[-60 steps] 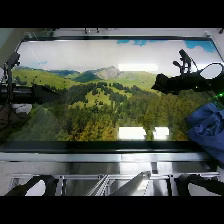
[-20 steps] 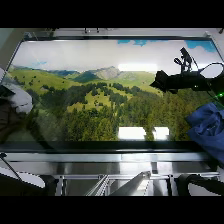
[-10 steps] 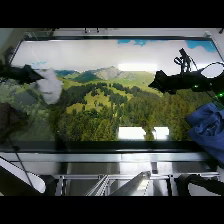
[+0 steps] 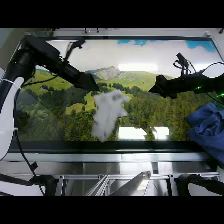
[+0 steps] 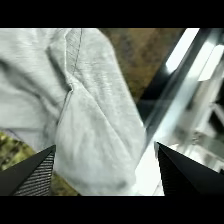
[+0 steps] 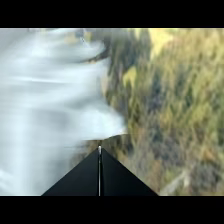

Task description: Fold the shirts.

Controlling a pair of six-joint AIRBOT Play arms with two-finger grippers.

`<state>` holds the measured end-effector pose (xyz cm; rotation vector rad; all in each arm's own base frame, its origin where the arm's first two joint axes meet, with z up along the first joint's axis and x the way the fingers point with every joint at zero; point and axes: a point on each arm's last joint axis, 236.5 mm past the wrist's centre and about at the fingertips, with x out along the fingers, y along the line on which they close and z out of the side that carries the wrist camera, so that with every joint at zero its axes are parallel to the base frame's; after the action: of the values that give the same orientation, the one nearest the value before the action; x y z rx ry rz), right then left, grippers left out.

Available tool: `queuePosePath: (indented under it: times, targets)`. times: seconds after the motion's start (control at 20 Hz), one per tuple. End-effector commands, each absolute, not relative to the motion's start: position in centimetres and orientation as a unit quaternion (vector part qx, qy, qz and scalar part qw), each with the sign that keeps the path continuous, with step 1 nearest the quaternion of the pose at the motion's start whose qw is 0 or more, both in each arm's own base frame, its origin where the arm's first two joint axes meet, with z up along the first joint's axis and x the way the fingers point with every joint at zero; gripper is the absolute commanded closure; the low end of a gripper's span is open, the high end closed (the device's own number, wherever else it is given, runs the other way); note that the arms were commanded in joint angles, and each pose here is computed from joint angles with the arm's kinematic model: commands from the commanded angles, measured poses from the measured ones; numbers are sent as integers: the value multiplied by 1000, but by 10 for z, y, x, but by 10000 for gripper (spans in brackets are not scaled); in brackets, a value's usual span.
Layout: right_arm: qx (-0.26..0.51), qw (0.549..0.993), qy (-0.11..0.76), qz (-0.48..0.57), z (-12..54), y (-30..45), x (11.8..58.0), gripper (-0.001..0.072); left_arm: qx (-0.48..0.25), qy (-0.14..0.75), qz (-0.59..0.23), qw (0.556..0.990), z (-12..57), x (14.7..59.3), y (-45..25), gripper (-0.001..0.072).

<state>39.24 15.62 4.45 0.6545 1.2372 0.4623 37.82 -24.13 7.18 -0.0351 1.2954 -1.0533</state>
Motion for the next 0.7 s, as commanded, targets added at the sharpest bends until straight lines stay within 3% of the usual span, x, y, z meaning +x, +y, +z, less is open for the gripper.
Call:
queuePosePath:
  times: [0.0, 0.05, 0.1, 0.3, 0.45, 0.65]
  targets:
    - [286, 701, 609, 236, 43, 146, 362, 407, 58, 608, -365, 703, 55, 370, -228, -8]
    - [286, 689, 621, 241, 43, 140, 353, 62, 47, 628, -347, 695, 54, 362, -217, -7]
    - [288, 677, 632, 244, 43, 136, 346, 4, 20, 652, -329, 683, 52, 348, -205, -7]
    - [260, 665, 647, 267, 19, 157, 327, 6, -75, 705, -304, 636, 23, 270, -175, -7]
    - [236, 680, 638, 273, -16, 193, 337, 7, -161, 692, -284, 645, -3, 235, -176, -6]
    - [323, 663, 612, 284, -42, 251, 366, 18, -236, 629, -259, 693, -20, 230, -191, -6]
